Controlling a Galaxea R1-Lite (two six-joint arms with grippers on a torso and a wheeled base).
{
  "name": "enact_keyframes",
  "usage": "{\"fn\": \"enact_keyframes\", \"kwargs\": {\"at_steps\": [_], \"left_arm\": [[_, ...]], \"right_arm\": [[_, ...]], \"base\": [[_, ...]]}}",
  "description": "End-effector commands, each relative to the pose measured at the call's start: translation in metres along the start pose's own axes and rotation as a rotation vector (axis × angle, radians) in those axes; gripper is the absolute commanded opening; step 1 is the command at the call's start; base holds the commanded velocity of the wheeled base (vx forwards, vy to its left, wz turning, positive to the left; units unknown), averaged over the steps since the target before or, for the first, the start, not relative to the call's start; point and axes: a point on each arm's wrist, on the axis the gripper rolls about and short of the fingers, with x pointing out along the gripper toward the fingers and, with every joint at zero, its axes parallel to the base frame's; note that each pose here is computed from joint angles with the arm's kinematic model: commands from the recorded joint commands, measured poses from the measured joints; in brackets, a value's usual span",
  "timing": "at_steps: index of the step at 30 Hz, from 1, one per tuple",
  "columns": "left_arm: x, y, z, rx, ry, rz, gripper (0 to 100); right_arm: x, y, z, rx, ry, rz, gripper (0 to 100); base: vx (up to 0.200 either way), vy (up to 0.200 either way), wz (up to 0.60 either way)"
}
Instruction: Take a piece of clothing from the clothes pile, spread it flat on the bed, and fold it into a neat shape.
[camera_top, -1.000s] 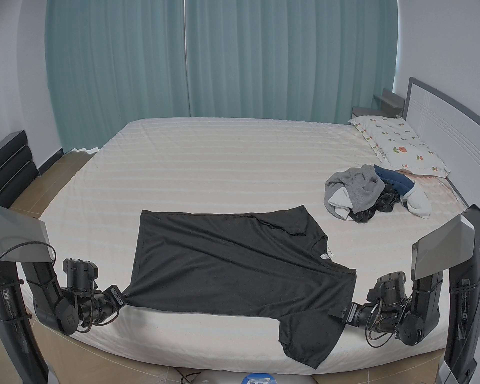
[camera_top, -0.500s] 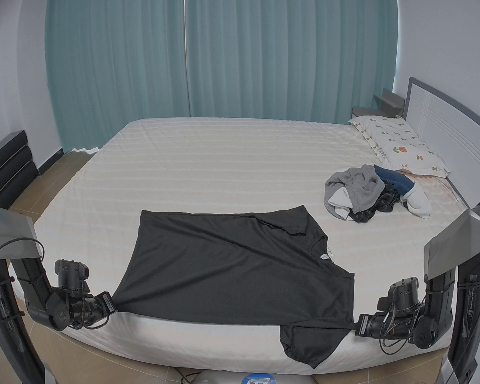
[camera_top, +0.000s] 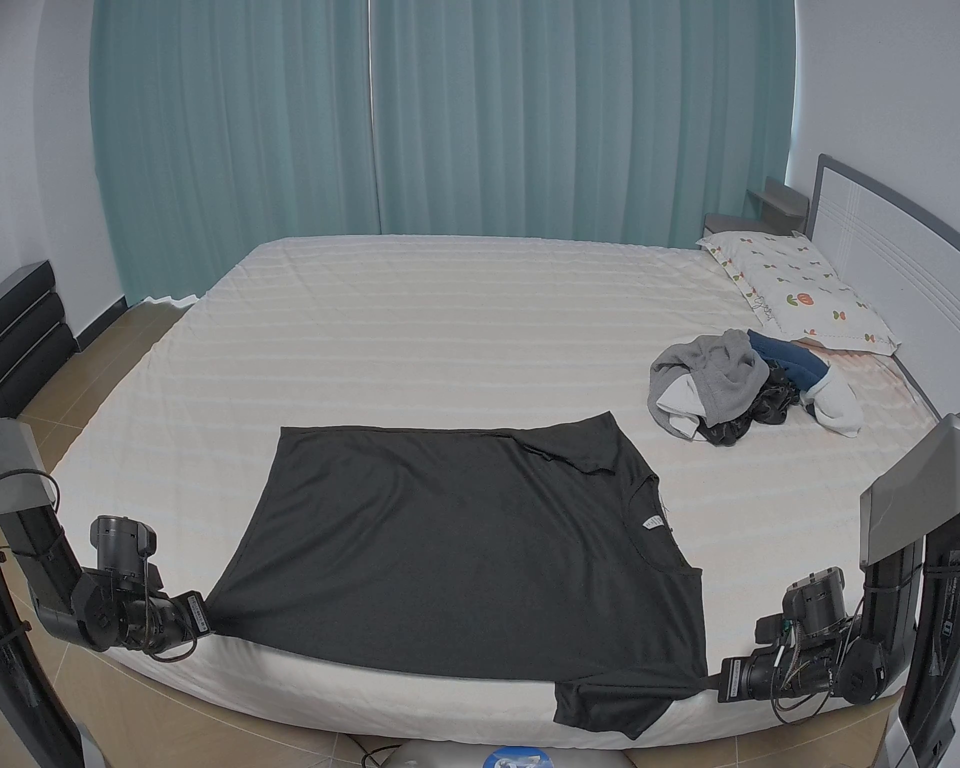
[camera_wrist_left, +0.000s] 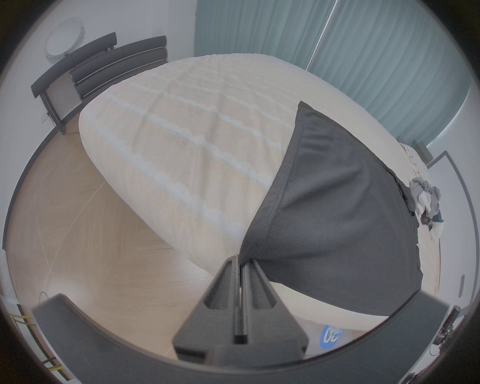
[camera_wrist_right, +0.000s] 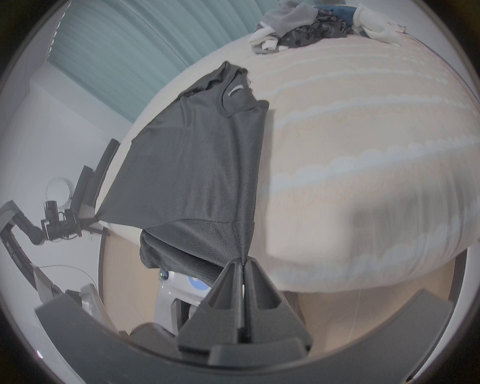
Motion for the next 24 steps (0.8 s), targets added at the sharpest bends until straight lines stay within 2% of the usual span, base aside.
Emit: {"fn": "enact_keyframes", "kwargs": {"at_steps": [1, 7, 12, 18, 19, 20, 24], "left_arm": [[-0.0032, 0.0083, 0.0017, 0.013, 0.010, 0.027, 0], [-0.0034, 0.0108, -0.0043, 0.045, 0.072, 0.050, 0], [-0.0020, 0.0109, -0.0055, 0.049, 0.081, 0.052, 0], [-0.0013, 0.0101, -0.0073, 0.053, 0.090, 0.051, 0], [-0.0010, 0.0102, -0.0075, 0.053, 0.092, 0.051, 100], [-0.0010, 0.0102, -0.0075, 0.053, 0.092, 0.051, 100], [-0.0023, 0.0096, -0.0061, 0.047, 0.082, 0.046, 100]], "right_arm": [[-0.0059, 0.0060, -0.0085, -0.046, 0.054, 0.002, 0], [-0.0039, 0.0078, -0.0161, -0.096, 0.118, 0.005, 0], [-0.0019, 0.0065, -0.0130, -0.097, 0.089, 0.009, 0], [0.0015, 0.0038, -0.0162, -0.090, 0.112, -0.001, 0], [0.0027, 0.0041, -0.0169, -0.093, 0.117, 0.000, 0], [0.0033, 0.0045, -0.0158, -0.094, 0.110, 0.003, 100], [0.0028, 0.0050, -0.0114, -0.091, 0.067, 0.016, 100]], "base": [[0.000, 0.000, 0.00], [0.000, 0.000, 0.00], [0.000, 0.000, 0.00], [0.000, 0.000, 0.00], [0.000, 0.000, 0.00], [0.000, 0.000, 0.00], [0.000, 0.000, 0.00]]}}
